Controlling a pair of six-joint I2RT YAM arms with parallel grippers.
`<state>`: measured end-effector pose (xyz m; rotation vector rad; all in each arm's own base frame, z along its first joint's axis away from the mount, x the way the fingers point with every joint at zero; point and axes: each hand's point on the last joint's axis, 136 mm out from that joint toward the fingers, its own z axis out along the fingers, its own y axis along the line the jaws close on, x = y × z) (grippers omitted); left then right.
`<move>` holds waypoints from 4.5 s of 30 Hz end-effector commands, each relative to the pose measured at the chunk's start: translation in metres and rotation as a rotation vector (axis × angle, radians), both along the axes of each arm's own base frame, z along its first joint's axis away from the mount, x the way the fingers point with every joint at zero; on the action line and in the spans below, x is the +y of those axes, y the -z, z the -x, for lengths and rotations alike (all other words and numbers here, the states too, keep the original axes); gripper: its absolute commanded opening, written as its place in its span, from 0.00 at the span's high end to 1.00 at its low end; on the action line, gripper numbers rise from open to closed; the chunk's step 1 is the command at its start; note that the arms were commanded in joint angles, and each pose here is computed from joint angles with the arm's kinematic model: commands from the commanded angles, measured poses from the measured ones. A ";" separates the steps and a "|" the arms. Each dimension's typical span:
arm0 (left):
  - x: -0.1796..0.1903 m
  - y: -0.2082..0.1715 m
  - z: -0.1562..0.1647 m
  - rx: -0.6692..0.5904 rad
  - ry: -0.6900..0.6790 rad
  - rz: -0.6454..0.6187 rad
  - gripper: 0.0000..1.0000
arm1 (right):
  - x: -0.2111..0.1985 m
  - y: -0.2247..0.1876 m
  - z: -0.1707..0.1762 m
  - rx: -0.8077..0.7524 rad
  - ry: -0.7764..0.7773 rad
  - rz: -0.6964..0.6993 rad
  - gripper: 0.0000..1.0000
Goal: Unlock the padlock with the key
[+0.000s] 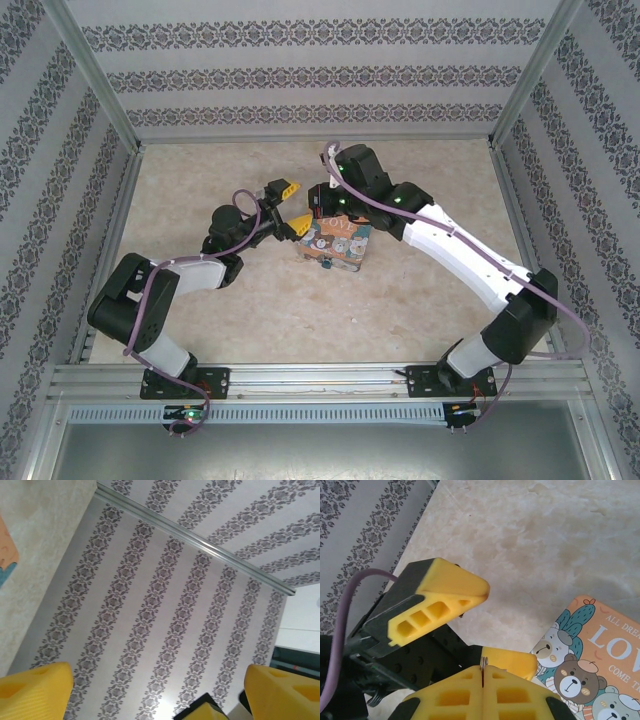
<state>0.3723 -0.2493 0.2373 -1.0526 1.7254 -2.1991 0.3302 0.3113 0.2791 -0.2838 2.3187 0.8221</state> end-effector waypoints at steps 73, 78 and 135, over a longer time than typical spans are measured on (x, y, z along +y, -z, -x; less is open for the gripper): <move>-0.005 0.007 -0.002 0.017 0.003 0.106 0.88 | 0.013 0.006 0.000 -0.004 0.001 -0.037 1.00; -0.005 0.009 -0.003 0.019 -0.004 0.107 0.89 | 0.011 0.006 -0.001 -0.004 0.013 -0.040 1.00; 0.032 -0.103 0.040 -0.883 -0.014 -0.783 1.00 | 0.048 -0.060 0.040 -0.120 -0.346 -0.654 0.59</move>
